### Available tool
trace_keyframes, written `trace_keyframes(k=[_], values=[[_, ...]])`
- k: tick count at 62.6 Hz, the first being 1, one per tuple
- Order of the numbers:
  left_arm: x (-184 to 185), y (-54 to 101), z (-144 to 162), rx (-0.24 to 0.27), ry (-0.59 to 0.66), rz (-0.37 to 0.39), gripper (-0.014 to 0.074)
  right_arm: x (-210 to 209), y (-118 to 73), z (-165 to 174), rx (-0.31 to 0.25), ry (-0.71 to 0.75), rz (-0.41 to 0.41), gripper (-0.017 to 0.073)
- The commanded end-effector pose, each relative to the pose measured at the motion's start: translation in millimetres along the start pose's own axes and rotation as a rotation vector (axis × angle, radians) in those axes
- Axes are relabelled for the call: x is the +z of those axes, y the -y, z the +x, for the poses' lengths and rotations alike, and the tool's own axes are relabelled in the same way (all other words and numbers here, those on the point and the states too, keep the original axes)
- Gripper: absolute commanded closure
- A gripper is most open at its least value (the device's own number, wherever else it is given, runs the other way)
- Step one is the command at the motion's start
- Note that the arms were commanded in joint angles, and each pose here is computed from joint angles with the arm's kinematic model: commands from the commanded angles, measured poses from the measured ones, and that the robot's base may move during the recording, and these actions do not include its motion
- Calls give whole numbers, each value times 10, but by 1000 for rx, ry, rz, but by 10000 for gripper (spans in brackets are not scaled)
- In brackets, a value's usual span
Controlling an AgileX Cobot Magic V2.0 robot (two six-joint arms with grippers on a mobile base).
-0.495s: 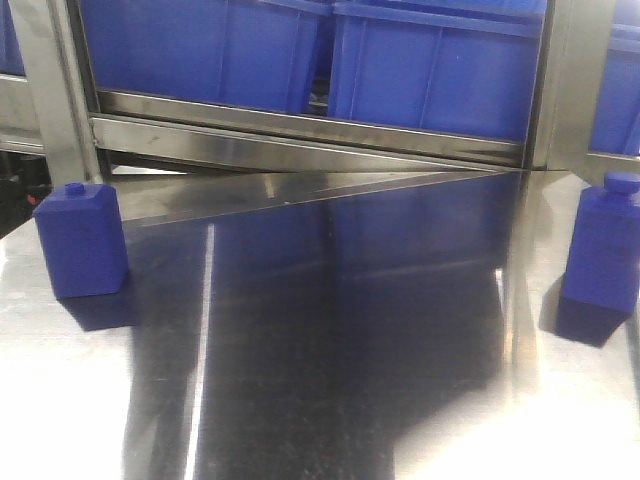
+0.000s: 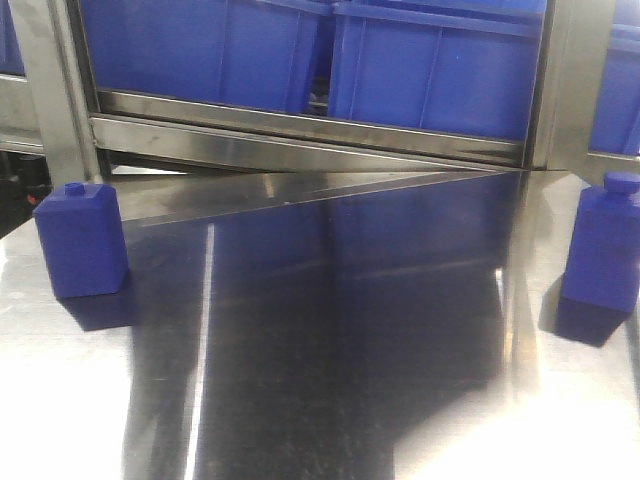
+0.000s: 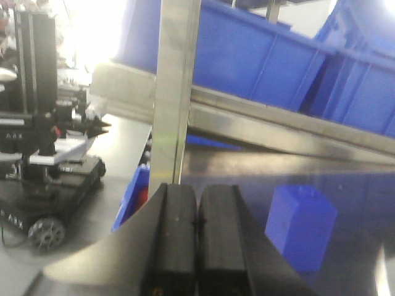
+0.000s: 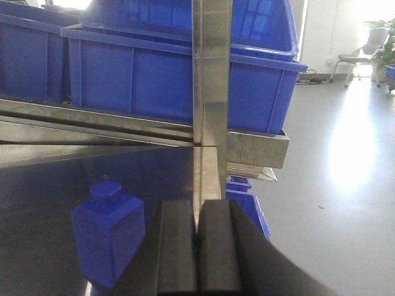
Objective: Pick and sort blue part to right shelf
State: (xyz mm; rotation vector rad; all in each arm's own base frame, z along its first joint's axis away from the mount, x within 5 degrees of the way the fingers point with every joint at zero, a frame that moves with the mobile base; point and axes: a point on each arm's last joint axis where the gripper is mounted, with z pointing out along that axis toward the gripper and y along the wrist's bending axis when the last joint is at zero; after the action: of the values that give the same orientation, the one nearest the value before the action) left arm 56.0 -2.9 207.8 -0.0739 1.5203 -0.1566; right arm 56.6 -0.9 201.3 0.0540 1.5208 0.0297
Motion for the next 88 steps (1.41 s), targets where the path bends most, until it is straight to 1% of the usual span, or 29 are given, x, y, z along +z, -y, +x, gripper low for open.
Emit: trace_keyframes(k=[1, 6, 10, 12, 15, 19, 25, 27, 31, 35, 38, 42, 44, 45, 50, 53, 59, 65, 68, 73, 79, 85, 88], values=[[-13, 2, -54, -8, 129, 16, 470, -29, -5, -170, -5, 132, -4, 503], [-25, 8, -127, -8, 210, 22, 470, -29, -5, -170, -5, 132, -4, 503], [-52, 17, -234, -8, 316, 31, 470, -29, -5, -170, -5, 132, -4, 503], [-63, 24, -286, -9, 339, 34, 470, -29, -5, -170, -5, 132, -4, 503], [-76, 37, -365, -9, 343, 36, 470, -29, -5, -170, -5, 132, -4, 503], [-104, 72, -541, 4, 307, 39, 469, -29, -5, -170, -5, 132, -4, 503], [-125, 122, -814, 49, 192, 28, 459, -29, -5, -170, -5, 132, -4, 503], [-122, 135, -900, 52, 164, 25, 449, -29, -5, -170, -5, 132, -4, 503], [-92, 166, -1103, 50, 87, 18, 401, -29, -5, -173, -5, 135, -4, 503], [-8, 193, -1251, 38, 8, 13, 320, -29, -5, -172, -5, 134, -4, 503], [75, 220, -1372, 18, -62, 13, 244, -29, -5, -172, -5, 134, -4, 503], [216, 243, -1438, -6, -157, 13, 156, -29, -5, -172, -5, 134, -4, 503], [270, 255, -1477, -15, -191, 13, 128, -29, -5, -172, -5, 134, -4, 503], [320, 260, -1469, -23, -228, 13, 110, -29, -5, -172, -5, 134, -4, 503], [501, 287, -1493, -53, -348, 14, 60, -29, -5, -172, -5, 134, -4, 503], [606, 304, -1481, -76, -422, 18, 45, -29, -5, -172, -5, 134, -4, 503], [814, 361, -1433, -87, -550, 66, 23, -29, -5, -172, -5, 134, -4, 503], [1036, 434, -1398, -131, -627, 133, 16, -29, -5, -172, -5, 134, -4, 503], [1142, 463, -1392, -142, -652, 160, 17, -29, -5, -172, -5, 134, -4, 503], [1318, 480, -1365, -126, -700, 184, 17, -29, -5, -172, -5, 134, -4, 503], [1541, 491, -1352, -131, -768, 187, 17, -29, -5, -172, -5, 134, -4, 503], [1741, 528, -1351, -148, -849, 211, 17, -29, -5, -172, -5, 134, -4, 503], [1831, 572, -1362, -142, -883, 233, 17, -29, -5, -172, -5, 134, -4, 503]])
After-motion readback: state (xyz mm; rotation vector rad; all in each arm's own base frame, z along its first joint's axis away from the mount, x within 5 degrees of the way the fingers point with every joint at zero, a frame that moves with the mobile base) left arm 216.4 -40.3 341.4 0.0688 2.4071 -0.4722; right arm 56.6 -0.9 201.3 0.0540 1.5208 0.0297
